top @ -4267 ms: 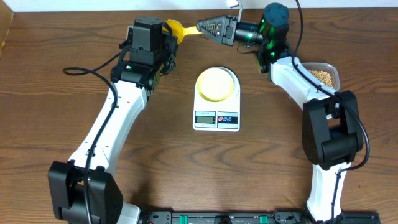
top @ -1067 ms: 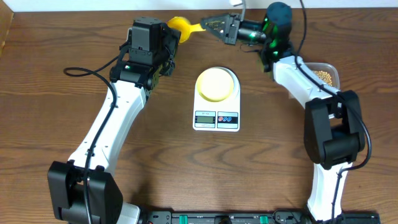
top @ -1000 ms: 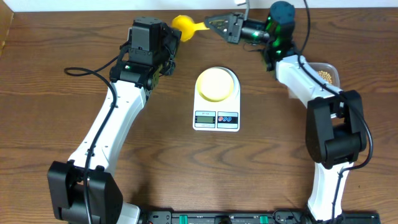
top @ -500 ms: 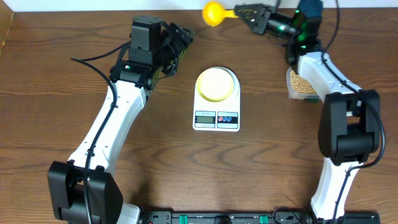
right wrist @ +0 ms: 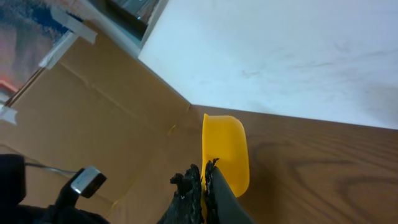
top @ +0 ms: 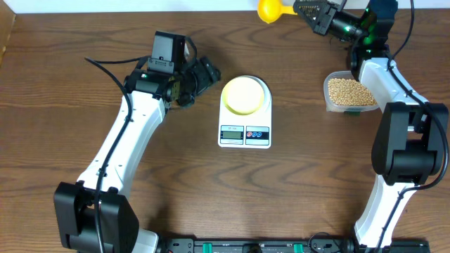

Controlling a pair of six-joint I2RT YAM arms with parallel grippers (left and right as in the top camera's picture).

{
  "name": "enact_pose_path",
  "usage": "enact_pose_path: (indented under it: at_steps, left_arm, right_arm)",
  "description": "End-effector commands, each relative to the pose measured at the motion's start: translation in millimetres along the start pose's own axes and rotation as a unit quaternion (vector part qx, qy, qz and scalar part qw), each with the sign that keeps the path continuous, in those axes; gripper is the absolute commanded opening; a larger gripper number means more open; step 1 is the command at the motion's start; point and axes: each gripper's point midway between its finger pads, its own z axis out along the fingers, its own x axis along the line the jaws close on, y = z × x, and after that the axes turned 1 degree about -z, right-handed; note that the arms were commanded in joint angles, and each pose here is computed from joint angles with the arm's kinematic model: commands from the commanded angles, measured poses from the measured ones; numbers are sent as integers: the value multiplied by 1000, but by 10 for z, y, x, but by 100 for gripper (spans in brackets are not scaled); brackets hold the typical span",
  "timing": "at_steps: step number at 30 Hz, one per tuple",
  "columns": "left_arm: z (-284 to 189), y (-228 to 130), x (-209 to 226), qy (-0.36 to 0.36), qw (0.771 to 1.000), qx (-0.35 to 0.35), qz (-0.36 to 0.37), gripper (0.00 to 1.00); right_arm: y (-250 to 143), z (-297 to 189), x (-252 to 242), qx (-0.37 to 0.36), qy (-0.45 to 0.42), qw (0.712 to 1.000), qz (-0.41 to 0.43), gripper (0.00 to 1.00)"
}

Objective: Scoop item into bowl and weigh 50g on scale
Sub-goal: 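Open the left gripper and carry the scoop right with the right gripper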

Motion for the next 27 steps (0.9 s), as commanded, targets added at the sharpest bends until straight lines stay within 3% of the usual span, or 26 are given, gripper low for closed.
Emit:
enact_pose_path:
  at_steps: [1,9,15,21,27]
  left_arm:
    - [26,49,239,56,998,-15,41,82]
    - [8,32,369,88,995,-16,37,82]
    - [8,32,370,88,995,-16,37,82]
    - [8,32,370,88,995,-16,37,82]
    - [9,53,359,86,995,-20,38,82]
  right_arm:
    - [40,-37,40,6,12,1000,-11,1]
    - [182,-146,-70,-19,-24,999,-9,2]
    - [192,-318,-402,-27,-157,987,1,1]
    - [353,-675,-473,-35,-332,941,-59,1]
    - [700,-975,-105,-61,-424,892,-145,1]
